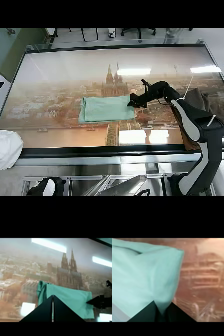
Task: Fold the shirts.
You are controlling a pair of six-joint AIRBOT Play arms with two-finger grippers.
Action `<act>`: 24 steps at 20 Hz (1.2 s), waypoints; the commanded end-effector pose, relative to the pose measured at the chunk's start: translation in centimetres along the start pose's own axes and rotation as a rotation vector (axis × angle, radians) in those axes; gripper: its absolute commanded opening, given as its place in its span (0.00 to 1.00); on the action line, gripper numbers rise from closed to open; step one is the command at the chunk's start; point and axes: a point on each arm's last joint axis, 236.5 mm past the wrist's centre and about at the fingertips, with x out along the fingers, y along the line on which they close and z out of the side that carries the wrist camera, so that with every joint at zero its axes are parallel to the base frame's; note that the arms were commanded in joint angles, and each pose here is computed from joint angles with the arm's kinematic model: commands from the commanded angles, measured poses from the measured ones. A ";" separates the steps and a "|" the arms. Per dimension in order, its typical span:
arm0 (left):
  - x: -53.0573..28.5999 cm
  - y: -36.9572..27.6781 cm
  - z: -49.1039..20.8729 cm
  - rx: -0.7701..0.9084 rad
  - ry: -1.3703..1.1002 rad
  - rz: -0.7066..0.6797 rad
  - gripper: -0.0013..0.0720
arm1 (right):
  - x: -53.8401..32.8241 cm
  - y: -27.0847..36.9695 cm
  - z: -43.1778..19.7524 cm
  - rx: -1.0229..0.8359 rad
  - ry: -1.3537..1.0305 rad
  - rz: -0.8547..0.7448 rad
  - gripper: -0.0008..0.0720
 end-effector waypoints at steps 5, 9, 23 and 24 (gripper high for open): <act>0.0 0.0 0.0 0.002 -0.001 0.001 0.04 | -22.4 3.5 9.8 0.006 -0.470 0.063 0.03; 0.0 0.0 0.2 0.002 -0.008 0.002 0.04 | -35.6 -2.6 7.0 0.168 -0.610 0.007 0.03; 0.0 0.0 0.2 0.020 -0.008 0.002 0.04 | -42.9 -13.3 -15.5 0.681 -0.463 -0.476 0.04; 0.0 0.0 0.2 0.020 -0.008 0.002 0.04 | -42.2 -14.1 -16.6 0.708 -0.429 -0.496 0.04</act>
